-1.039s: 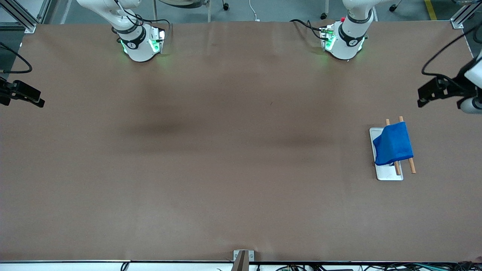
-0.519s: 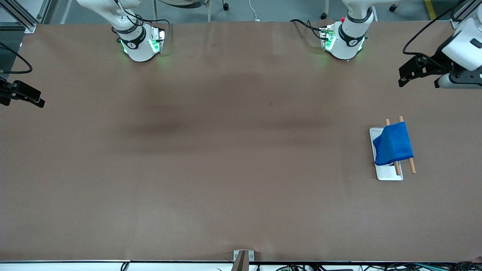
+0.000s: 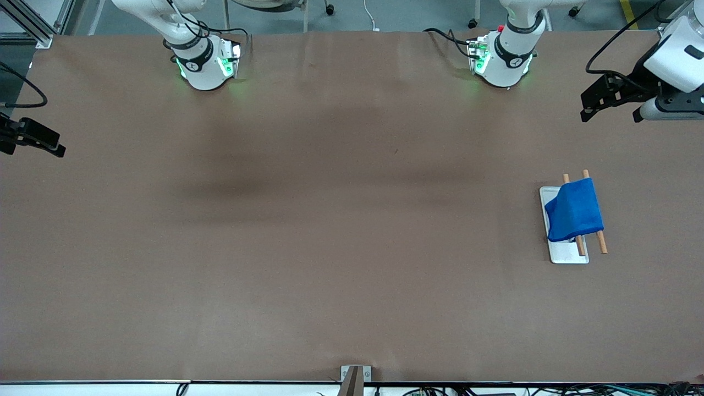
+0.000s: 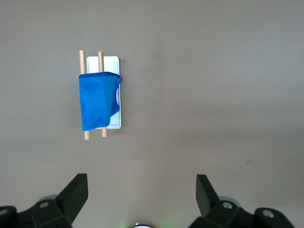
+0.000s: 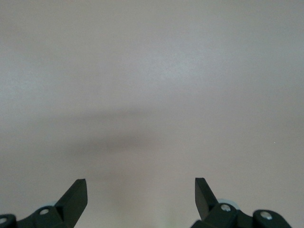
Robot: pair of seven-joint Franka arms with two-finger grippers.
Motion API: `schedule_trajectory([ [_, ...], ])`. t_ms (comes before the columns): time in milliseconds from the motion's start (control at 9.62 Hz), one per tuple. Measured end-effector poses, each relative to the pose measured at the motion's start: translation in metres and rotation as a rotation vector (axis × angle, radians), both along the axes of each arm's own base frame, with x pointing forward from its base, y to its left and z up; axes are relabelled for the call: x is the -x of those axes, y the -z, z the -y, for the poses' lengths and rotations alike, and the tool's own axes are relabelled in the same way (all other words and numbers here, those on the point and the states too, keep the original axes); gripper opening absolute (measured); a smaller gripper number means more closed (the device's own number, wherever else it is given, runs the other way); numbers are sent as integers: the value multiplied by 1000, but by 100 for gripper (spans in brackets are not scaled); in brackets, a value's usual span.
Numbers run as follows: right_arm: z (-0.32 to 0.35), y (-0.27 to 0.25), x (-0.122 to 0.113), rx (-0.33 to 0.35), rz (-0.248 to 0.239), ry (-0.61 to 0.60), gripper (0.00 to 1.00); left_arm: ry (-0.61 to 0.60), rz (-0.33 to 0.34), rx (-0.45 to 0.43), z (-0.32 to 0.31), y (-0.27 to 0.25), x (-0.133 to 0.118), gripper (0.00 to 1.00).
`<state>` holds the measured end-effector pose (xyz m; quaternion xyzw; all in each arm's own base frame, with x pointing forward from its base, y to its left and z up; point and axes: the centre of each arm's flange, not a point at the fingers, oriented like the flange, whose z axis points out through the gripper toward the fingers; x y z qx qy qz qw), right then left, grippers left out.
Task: Right arm passes towel to left arm to hang
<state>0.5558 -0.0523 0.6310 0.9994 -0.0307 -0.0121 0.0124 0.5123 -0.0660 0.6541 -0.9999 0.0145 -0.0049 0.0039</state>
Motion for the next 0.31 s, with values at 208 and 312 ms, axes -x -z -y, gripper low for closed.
schedule_trajectory([
  [208,0,0,0,0,0,0,100,0,1,3,-1,1,-7,100],
  [312,0,0,0,0,0,0,100,-1,0,4,-1,2,-8,100],
])
